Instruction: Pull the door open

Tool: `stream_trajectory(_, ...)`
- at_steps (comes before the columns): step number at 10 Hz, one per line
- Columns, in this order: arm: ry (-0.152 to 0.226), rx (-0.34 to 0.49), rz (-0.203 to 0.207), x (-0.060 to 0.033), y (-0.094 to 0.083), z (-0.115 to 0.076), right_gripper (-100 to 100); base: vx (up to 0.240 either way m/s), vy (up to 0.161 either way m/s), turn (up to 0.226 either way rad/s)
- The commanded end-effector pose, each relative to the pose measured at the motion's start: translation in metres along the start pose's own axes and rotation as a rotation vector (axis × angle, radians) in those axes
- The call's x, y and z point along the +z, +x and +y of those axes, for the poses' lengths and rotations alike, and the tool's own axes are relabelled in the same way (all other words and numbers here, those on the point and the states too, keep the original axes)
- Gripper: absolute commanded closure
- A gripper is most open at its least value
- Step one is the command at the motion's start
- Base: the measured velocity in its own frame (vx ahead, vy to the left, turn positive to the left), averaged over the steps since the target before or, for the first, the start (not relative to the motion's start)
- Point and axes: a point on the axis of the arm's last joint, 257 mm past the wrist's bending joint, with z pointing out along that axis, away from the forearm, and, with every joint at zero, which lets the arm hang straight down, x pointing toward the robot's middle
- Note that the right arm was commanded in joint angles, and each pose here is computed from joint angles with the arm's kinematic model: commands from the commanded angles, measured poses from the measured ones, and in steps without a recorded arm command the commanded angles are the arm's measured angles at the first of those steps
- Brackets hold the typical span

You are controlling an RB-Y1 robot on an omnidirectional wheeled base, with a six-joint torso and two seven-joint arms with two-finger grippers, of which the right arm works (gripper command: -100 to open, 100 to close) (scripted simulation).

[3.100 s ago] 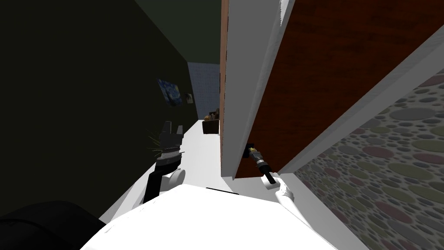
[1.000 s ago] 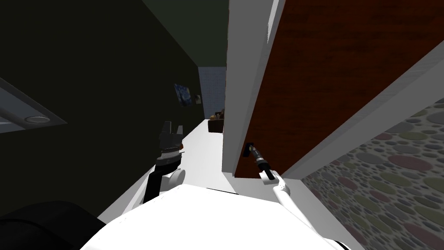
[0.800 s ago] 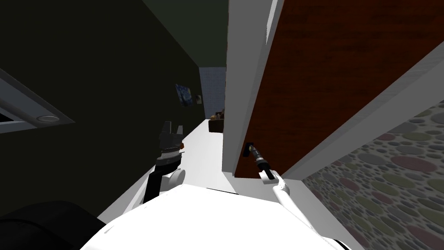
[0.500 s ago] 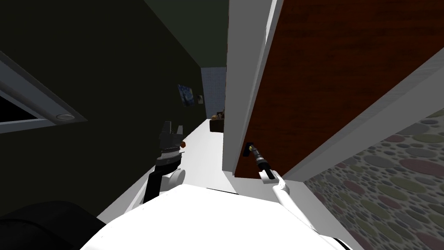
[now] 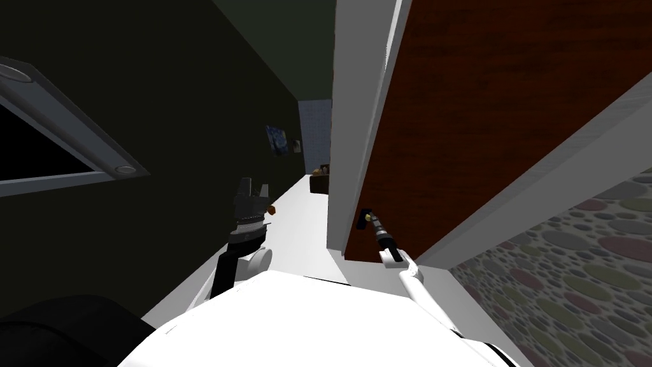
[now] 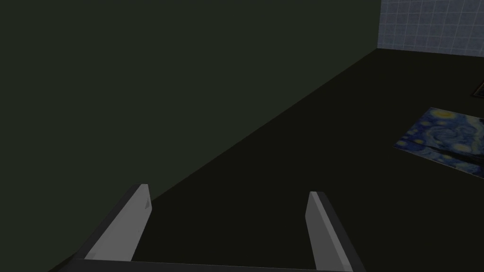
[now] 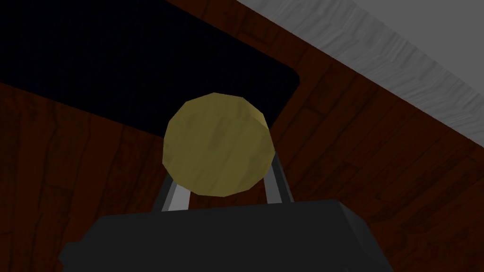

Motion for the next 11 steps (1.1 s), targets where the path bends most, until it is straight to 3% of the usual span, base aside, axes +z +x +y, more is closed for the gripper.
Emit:
stream_trajectory(1, -0.005, 0.048, 0.009, 0.0017, 0.010, 0.003, 100, -0.040, -0.032, 0.059)
stream_trajectory(3, 0.000, 0.167, -0.008, 0.0053, 0.007, 0.002, 100, -0.077, -0.058, 0.128)
stream_trajectory(4, 0.000, 0.180, -0.008, 0.0053, 0.007, 0.002, 100, -0.066, -0.047, 0.056)
stream_trajectory(8, 0.006, 0.373, -0.036, 0.0105, 0.003, 0.000, 100, -0.070, -0.048, 0.095)
stream_trajectory(9, 0.005, 0.380, -0.036, 0.0105, 0.003, 0.000, 100, -0.055, -0.031, 0.045)
stream_trajectory(11, 0.009, 0.495, -0.056, 0.0138, -0.001, -0.002, 100, -0.077, -0.035, 0.134)
